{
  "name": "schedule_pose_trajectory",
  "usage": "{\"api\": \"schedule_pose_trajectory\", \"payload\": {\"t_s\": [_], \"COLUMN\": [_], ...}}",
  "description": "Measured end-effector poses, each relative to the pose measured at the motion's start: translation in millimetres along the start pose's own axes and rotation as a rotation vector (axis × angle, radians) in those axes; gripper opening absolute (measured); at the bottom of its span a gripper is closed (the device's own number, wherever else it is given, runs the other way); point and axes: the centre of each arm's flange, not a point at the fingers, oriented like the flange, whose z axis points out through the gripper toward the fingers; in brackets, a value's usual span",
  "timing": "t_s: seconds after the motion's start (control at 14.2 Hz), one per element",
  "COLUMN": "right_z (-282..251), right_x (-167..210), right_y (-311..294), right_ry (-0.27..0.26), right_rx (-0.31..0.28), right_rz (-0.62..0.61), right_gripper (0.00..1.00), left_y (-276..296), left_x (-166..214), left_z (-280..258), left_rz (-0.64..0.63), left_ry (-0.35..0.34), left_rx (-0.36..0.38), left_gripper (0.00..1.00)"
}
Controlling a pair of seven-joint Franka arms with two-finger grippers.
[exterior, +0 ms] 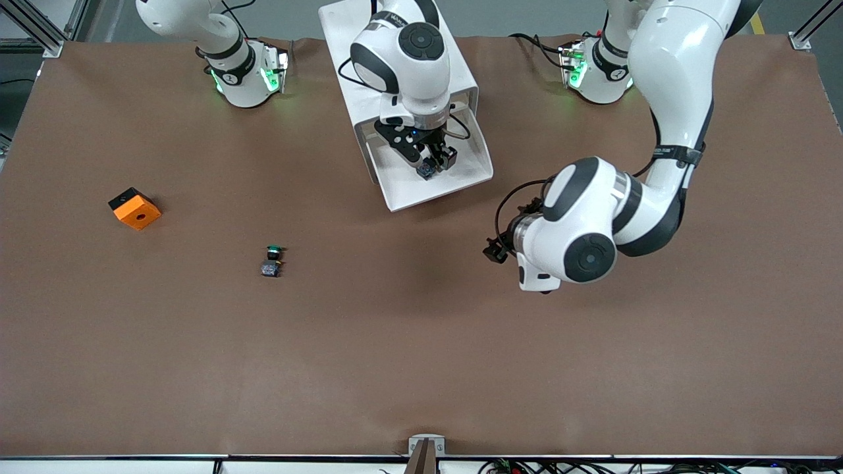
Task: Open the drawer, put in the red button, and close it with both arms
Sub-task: 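Release the red button into the drawer while the left gripper lets go, then withdraw the right gripper while the left gripper moves to the drawer front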
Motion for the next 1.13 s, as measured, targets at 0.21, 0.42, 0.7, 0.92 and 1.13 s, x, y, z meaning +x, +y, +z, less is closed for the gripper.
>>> {"api": "schedule_pose_trajectory", "payload": {"t_s": [0.21,0.42,0.7,0.92,1.13], "right_z": [-19,-54,-110,-139,-159], "right_x": [10,55,158,242,329], "right_y": [-10,-22,-21,2,38], "right_ry": [0.008,0.019,0.007,-0.021,-0.064], "right_rx": [0.003,-0.052,-0.1,-0.14,-0.169], "right_rz": [-0.014,-0.087,-0.198,-0.28,-0.371], "right_gripper": [1.0,1.0,1.0,1.0,1.0], "left_y": [12,18,30,36,44], "left_x": [-24,-46,-49,-64,-89], "left_z": [6,12,10,25,39], "left_rz": [0.062,0.118,0.147,0.211,0.266], "left_ry": [0.085,0.134,0.188,0.283,0.335], "left_rx": [-0.011,-0.001,-0.092,-0.066,-0.064], "left_gripper": [1.0,1.0,1.0,1.0,1.0]}}
